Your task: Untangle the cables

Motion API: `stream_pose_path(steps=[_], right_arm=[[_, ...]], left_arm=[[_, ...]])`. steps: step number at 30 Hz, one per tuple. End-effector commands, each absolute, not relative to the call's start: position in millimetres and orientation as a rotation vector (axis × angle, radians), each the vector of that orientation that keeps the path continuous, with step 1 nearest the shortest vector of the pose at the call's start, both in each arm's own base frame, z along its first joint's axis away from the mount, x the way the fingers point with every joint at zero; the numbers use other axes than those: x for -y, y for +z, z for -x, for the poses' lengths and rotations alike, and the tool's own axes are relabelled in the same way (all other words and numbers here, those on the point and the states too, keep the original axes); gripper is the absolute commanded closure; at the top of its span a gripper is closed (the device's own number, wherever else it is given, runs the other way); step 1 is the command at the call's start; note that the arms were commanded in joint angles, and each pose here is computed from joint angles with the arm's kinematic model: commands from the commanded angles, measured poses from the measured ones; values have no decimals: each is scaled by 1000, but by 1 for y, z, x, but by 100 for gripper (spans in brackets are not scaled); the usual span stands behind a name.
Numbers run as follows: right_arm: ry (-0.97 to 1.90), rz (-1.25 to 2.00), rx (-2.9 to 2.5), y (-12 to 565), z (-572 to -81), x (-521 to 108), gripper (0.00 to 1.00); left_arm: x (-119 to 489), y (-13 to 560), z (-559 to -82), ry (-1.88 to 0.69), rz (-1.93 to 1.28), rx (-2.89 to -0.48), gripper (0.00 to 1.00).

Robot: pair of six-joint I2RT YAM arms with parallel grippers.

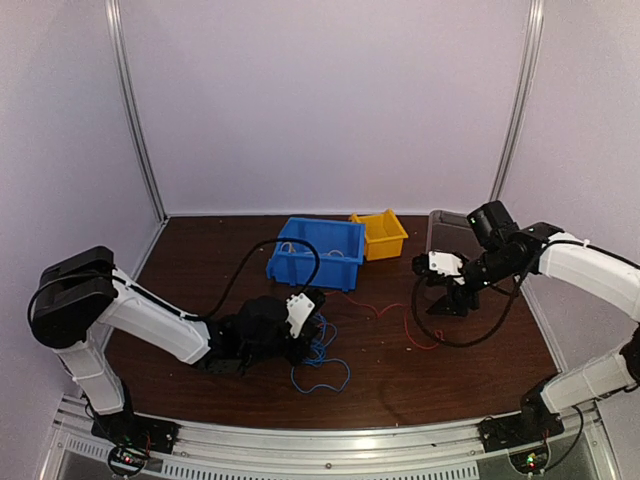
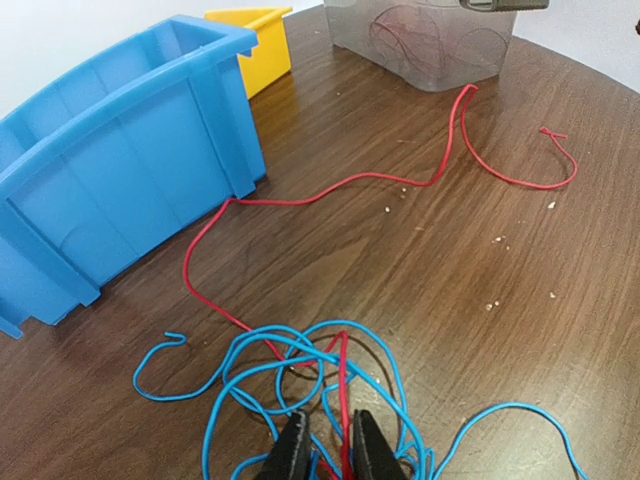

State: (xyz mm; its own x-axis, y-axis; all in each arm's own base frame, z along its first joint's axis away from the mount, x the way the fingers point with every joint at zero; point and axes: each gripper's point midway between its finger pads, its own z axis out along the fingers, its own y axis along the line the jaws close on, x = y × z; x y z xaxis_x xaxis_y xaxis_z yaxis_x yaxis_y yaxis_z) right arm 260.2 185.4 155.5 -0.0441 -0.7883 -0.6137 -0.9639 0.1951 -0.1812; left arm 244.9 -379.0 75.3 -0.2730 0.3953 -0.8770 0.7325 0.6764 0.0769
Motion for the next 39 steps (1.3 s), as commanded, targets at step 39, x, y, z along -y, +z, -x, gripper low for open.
stream_pose_path(steps=[39], right_arm=[[1169, 1695, -1619, 93, -260, -429, 64]], left_arm=[[357, 116, -234, -590, -685, -1806, 83]])
